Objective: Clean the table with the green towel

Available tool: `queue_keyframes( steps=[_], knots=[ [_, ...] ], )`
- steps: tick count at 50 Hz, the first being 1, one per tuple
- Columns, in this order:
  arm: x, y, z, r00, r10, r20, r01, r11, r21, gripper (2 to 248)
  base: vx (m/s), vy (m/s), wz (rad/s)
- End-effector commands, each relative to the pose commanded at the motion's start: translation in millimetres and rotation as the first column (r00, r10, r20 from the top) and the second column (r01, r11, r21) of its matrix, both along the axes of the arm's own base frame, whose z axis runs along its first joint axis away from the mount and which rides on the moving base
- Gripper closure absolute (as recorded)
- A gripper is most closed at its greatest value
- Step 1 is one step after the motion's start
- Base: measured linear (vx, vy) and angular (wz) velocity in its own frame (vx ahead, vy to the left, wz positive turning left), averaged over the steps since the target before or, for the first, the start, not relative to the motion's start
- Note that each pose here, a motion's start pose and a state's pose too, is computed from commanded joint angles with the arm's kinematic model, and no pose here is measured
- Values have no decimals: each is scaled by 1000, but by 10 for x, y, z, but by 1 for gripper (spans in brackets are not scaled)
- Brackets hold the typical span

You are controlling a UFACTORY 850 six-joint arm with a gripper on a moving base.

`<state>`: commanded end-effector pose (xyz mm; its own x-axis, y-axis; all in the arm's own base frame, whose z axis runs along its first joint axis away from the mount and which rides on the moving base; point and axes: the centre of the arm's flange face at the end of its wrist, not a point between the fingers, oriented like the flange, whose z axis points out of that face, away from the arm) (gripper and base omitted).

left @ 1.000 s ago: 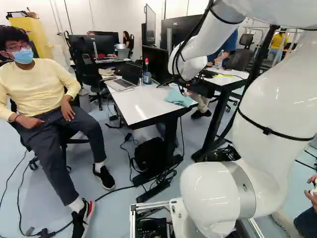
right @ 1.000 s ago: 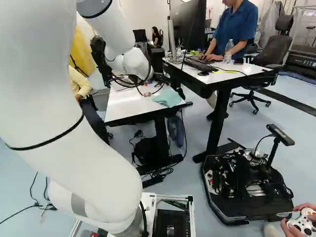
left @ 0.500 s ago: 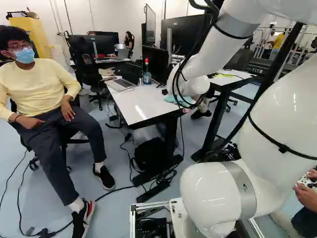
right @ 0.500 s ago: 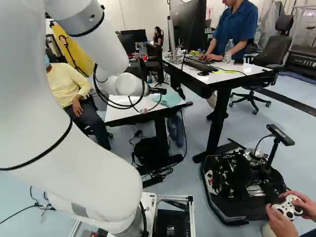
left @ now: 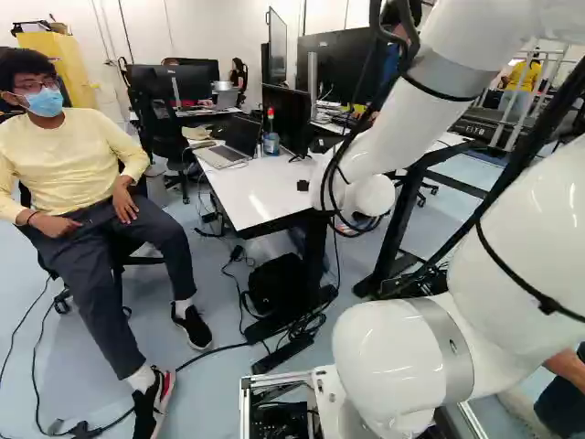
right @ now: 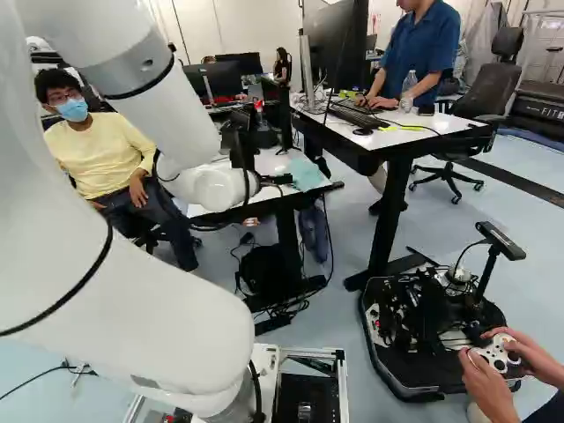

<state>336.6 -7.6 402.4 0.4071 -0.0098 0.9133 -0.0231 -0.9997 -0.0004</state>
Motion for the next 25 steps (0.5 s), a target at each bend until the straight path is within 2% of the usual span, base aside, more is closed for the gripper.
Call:
queue_keyframes(
  steps=[25],
  knots=[
    [-429,53,-243,998,15,57,-15,1000,-2,3,0,0,0]
  ],
)
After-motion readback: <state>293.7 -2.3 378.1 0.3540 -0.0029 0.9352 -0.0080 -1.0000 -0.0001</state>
